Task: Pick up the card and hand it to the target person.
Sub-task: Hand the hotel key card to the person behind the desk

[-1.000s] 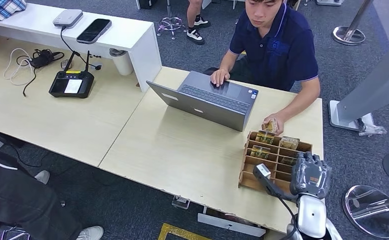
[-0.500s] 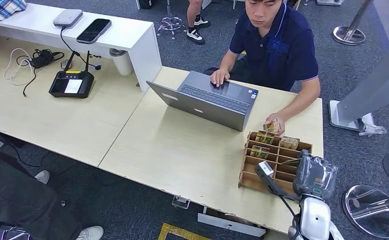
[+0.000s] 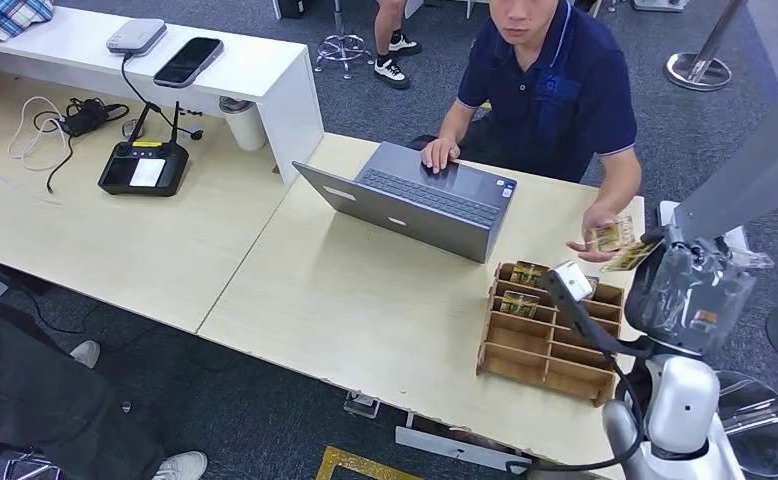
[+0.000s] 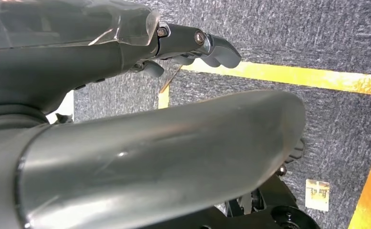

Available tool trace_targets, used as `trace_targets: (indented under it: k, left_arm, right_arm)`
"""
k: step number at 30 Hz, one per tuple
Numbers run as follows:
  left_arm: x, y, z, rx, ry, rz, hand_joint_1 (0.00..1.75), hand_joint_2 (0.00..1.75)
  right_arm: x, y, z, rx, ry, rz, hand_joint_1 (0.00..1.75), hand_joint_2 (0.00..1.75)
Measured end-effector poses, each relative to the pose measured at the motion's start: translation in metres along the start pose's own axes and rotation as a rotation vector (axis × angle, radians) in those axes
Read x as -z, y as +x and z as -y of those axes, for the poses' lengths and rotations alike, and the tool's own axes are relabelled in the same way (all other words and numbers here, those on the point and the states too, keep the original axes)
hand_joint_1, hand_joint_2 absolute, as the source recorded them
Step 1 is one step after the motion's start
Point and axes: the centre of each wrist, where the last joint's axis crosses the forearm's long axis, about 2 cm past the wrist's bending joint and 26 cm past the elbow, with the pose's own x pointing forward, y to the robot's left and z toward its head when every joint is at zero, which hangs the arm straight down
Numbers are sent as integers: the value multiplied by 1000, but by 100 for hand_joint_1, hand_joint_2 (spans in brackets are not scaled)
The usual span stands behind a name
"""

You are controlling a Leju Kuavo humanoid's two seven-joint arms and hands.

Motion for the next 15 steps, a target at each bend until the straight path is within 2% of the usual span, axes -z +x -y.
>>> trace_targets:
  k: [10, 11, 12, 15]
  left_arm:
    - [2, 7, -1, 36, -6, 0, 0, 0]
    - [3, 8, -1, 40, -7, 2, 0, 0]
    - [3, 9, -1, 43, -8, 5, 0, 0]
    - [4, 11, -2, 49, -8, 9, 0, 0]
  right_arm:
    - [55, 24, -16, 53, 58, -44, 170, 175]
    - [59, 25, -18, 50, 67, -49, 169, 175]
    - [63, 26, -20, 47, 76, -53, 161, 175]
    - [73, 26, -27, 29, 101, -67, 34, 175]
